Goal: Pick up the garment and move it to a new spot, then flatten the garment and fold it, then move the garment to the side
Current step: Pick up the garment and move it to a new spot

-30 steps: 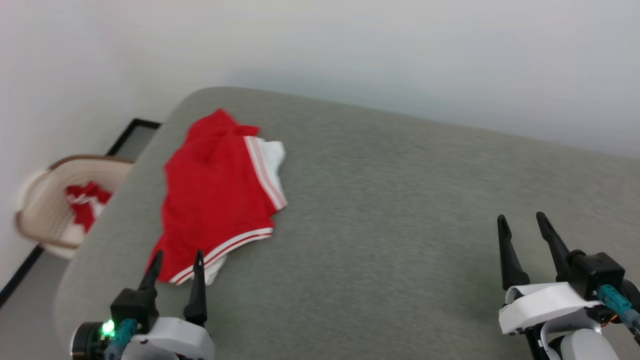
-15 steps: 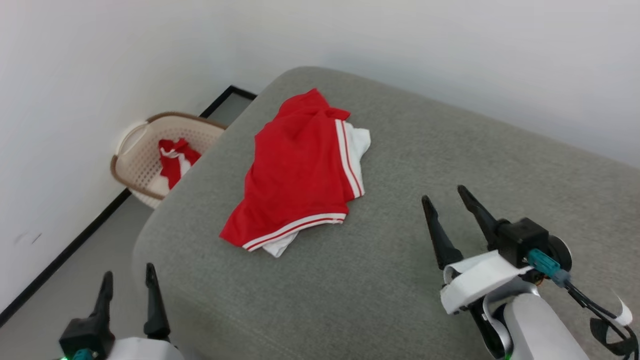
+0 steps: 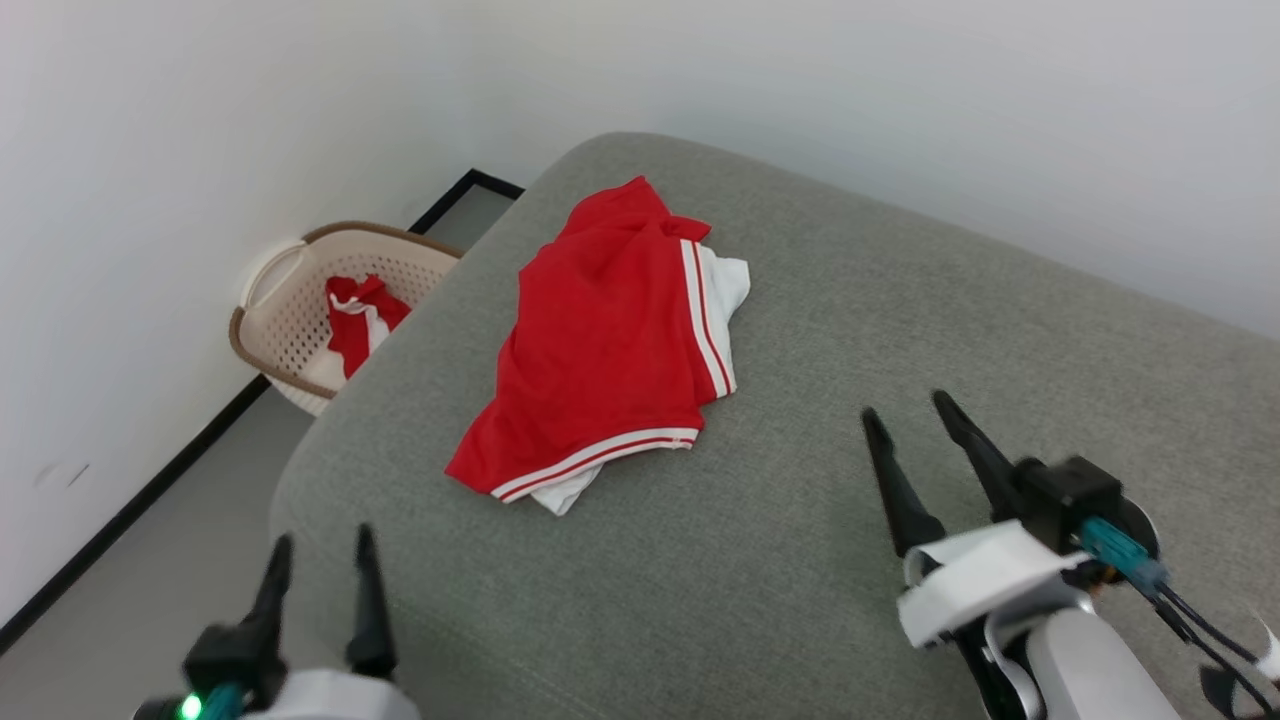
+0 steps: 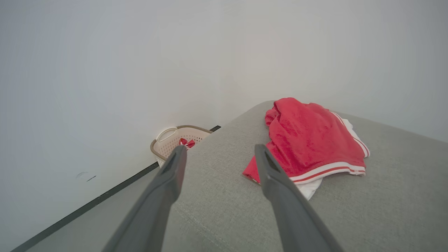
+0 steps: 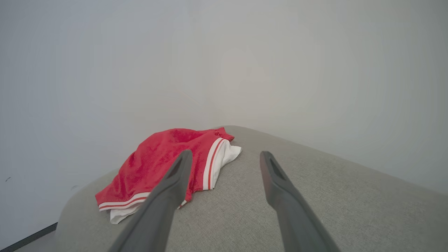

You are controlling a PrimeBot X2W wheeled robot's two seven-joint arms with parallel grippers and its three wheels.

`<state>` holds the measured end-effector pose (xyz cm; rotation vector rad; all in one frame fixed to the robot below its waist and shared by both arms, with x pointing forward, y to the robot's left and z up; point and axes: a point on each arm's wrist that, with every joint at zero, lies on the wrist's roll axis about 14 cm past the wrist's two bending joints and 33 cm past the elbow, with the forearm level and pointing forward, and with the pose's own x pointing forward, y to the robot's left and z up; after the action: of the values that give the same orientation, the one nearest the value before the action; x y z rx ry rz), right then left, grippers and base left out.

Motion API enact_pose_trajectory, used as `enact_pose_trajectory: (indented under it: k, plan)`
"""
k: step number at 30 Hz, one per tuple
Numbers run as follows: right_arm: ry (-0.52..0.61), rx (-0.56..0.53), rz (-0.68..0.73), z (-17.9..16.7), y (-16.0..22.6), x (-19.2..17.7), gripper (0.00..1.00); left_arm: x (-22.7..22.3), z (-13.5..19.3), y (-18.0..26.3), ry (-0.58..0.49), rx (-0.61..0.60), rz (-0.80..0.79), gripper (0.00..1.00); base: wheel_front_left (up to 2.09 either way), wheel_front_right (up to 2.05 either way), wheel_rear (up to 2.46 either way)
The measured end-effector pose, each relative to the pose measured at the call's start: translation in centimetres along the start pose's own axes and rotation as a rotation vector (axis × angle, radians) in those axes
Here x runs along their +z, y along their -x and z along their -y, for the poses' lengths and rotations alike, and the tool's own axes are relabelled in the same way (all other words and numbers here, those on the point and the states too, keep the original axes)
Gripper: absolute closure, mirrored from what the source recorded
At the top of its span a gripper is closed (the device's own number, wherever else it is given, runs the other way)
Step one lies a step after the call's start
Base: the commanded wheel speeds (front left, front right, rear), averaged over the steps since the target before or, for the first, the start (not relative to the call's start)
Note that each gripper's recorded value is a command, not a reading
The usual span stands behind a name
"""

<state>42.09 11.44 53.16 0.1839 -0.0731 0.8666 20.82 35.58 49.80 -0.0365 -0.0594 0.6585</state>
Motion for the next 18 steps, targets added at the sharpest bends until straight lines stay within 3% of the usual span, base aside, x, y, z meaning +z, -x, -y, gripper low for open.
enact_pose_trajectory:
  k: [6,11,18]
  plan:
    - [0.017,-0.069,0.001,1.5,2.4,0.1,0.00,0.5,2.9,-2.7,-0.046,-0.162,0.010,0.00,0.00,0.00,0.00]
    - [0.054,-0.075,0.067,1.7,2.7,2.6,0.00,4.0,5.5,-7.2,-0.070,-0.266,0.095,0.00,0.00,0.00,0.00]
    - [0.096,-0.143,0.131,4.6,3.6,5.0,0.00,9.0,8.5,-15.1,-0.126,-0.340,0.164,0.00,0.00,0.00,0.00]
